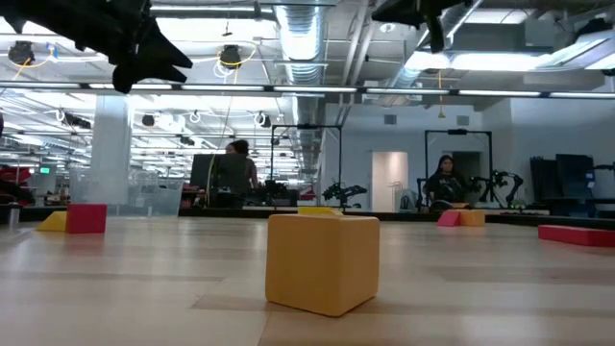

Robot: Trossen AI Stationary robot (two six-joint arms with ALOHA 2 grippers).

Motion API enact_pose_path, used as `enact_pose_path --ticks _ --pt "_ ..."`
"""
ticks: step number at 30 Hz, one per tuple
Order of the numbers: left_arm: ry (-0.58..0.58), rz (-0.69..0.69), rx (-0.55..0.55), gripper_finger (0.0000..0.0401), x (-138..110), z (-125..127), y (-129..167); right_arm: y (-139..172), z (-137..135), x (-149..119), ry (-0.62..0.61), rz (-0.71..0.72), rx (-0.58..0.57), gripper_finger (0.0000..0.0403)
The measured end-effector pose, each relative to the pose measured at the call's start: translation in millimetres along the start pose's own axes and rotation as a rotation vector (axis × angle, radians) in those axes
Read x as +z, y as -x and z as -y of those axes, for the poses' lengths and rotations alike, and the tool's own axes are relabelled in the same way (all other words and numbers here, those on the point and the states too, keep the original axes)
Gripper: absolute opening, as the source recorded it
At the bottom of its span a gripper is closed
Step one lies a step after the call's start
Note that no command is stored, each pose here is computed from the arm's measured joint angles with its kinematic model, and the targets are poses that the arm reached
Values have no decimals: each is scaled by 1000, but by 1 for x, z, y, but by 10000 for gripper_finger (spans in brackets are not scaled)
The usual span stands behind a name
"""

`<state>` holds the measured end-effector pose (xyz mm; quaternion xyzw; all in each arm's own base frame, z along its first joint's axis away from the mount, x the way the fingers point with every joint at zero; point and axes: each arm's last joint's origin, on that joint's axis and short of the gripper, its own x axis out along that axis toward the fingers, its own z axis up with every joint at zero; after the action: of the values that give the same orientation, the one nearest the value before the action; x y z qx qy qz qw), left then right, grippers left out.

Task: Sort & place blocks by color
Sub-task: Put the top right orange block in the dark green bin

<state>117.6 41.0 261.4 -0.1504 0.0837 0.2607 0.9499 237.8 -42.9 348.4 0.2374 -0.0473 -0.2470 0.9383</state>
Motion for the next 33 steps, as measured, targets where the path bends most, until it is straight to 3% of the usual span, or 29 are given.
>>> enact_pose_path --ticks 11,17,21,25,33 --pt "-21 1 -8 183 0 1 -1 -20 -47 -20 108 -124 -177 38" --pt "-25 10 -11 183 1 1 -1 -27 -49 -9 166 -201 -275 39" --pt "-14 46 9 183 4 1 -1 -28 -32 7 220 -274 -396 65" --pt "17 117 38 183 10 2 -2 -28 0 20 270 -394 -527 126" --pt "68 197 20 183 19 7 -14 -26 85 31 134 -753 -769 249"
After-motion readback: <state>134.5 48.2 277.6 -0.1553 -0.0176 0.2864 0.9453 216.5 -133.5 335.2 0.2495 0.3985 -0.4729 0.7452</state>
